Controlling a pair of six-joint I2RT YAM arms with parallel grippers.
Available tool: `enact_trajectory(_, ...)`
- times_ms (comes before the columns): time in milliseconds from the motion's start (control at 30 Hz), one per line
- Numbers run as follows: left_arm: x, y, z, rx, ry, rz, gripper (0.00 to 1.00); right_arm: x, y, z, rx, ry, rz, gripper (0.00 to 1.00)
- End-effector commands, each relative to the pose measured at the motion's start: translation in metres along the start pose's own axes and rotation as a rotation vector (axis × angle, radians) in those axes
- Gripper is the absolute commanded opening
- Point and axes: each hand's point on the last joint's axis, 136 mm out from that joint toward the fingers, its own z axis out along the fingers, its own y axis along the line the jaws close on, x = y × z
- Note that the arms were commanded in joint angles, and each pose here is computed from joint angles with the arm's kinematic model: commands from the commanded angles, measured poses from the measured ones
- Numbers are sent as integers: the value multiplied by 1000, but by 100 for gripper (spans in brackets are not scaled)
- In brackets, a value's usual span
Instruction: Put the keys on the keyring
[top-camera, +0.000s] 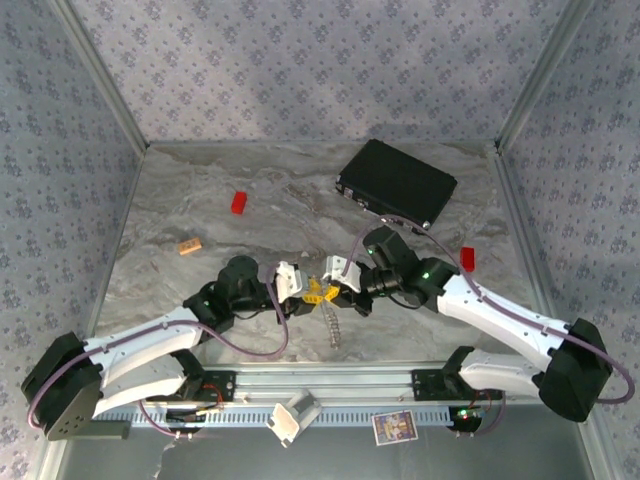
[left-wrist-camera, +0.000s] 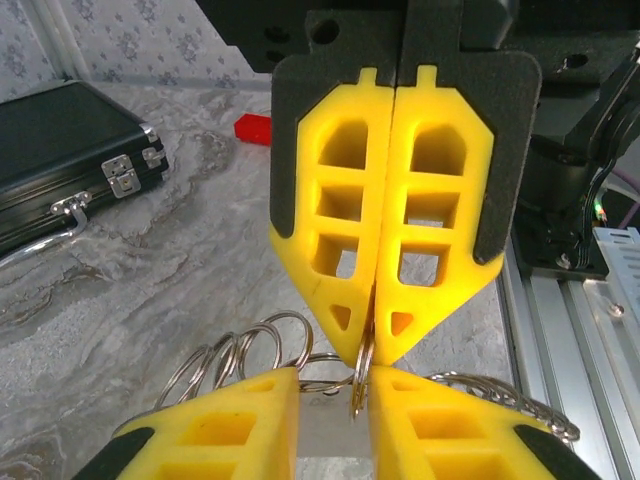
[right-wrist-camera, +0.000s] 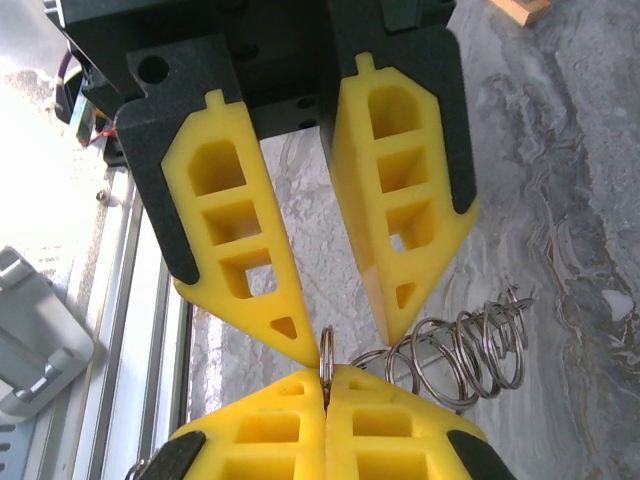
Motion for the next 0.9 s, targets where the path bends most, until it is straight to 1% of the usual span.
enact_trajectory(0,-10,-3,1,27,-2,32,23,-7,2,-3,-7,18,-47,0)
enact_trajectory(67,-10,-4,1,32,-2,35,21,-10,3,-2,-8,16,-59,0)
enact_trajectory(167,-11,-5,1,41,-1,38,15,-13,4,-1,-12,17,-69,0)
enact_trajectory(267,-12,-6,1,44,-5,44,0,-14,4,-1,-9,9,-64,0)
enact_trajectory(333,-13,-5,0,38,-12,47,0,-13,1,-1,7,-1,-51,0)
enact_trajectory(367,-13,-5,0,35,-21,48,0,-12,-2,-2,25,-10,-36,3)
enact_trajectory(400,-16,-5,-1,30,-36,52,0,-11,-4,-4,39,-25,-22,12)
enact_trajectory(500,-20,-3,-5,0,-87,58,0,-11,-8,-9,61,-96,24,31)
enact_trajectory(533,-23,-2,-6,-10,-110,59,0,-12,-8,-10,59,-124,42,34)
enact_trajectory(600,-27,-1,-10,-30,-158,51,0,-11,-8,-12,53,-162,70,37)
enact_trajectory(700,-29,-2,-11,-28,-193,31,0,-8,-8,-14,55,-190,85,37)
enact_trajectory(867,-26,-4,-11,-15,-207,10,0,-5,-8,-13,48,-199,95,36)
